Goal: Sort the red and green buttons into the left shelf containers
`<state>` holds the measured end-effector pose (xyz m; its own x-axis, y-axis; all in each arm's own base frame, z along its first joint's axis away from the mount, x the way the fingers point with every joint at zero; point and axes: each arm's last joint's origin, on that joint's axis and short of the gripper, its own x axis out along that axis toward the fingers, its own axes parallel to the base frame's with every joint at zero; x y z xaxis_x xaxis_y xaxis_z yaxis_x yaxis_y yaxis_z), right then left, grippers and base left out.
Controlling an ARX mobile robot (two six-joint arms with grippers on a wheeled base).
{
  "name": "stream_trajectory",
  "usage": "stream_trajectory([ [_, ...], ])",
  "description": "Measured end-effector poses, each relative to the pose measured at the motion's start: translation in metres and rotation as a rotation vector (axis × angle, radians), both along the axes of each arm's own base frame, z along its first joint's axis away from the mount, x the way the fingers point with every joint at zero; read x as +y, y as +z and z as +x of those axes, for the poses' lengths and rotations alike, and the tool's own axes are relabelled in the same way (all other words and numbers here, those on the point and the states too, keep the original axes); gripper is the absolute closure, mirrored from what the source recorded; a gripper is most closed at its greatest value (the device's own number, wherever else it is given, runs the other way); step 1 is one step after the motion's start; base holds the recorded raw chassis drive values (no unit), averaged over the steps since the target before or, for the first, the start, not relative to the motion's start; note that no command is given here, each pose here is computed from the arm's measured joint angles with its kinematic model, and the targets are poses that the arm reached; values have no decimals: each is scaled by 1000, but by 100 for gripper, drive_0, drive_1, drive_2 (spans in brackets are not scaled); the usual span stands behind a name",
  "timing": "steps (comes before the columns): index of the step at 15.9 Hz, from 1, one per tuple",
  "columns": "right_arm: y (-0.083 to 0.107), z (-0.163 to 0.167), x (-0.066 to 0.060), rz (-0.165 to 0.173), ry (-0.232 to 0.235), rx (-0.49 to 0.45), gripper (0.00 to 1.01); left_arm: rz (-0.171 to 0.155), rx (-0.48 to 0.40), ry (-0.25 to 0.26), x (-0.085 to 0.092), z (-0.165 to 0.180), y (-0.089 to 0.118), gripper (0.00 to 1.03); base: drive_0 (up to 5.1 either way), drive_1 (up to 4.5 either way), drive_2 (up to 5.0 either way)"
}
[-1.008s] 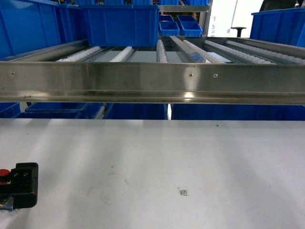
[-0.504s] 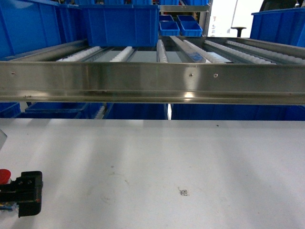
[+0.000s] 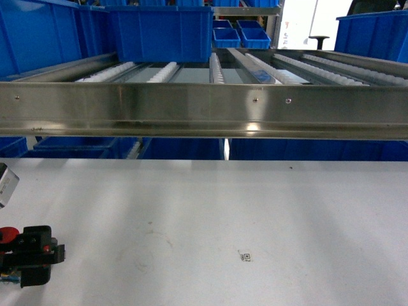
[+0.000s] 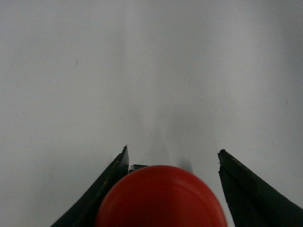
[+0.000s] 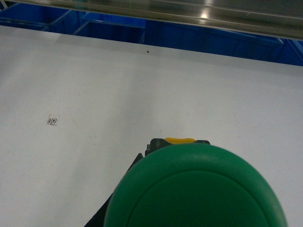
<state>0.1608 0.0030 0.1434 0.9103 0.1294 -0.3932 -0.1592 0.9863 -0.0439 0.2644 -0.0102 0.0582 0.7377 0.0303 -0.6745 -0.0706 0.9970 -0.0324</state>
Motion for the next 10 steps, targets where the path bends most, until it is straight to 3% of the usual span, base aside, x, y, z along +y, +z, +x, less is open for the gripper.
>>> stream_trajectory([
  [1, 0, 0, 0, 0, 0, 0, 74, 4, 18, 10, 0, -3, -3, 64, 0, 0, 0],
  [2, 0, 0, 0, 0, 0, 0, 74, 9, 27, 11, 0, -5, -4, 75, 0, 0, 0],
  [5, 0, 0, 0, 0, 0, 0, 74, 11, 28, 22, 2, -7, -3, 76, 0, 0, 0],
  [7, 0, 0, 0, 0, 0, 0, 74, -14, 29, -2, 6, -9, 7, 76, 0, 0, 0],
  [9, 0, 0, 0, 0, 0, 0, 74, -32, -43, -22, 13, -6, 36, 76, 0, 0, 0],
  [10, 0, 0, 0, 0, 0, 0, 74, -37, -130, -33, 17, -2, 63, 76, 0, 0, 0],
])
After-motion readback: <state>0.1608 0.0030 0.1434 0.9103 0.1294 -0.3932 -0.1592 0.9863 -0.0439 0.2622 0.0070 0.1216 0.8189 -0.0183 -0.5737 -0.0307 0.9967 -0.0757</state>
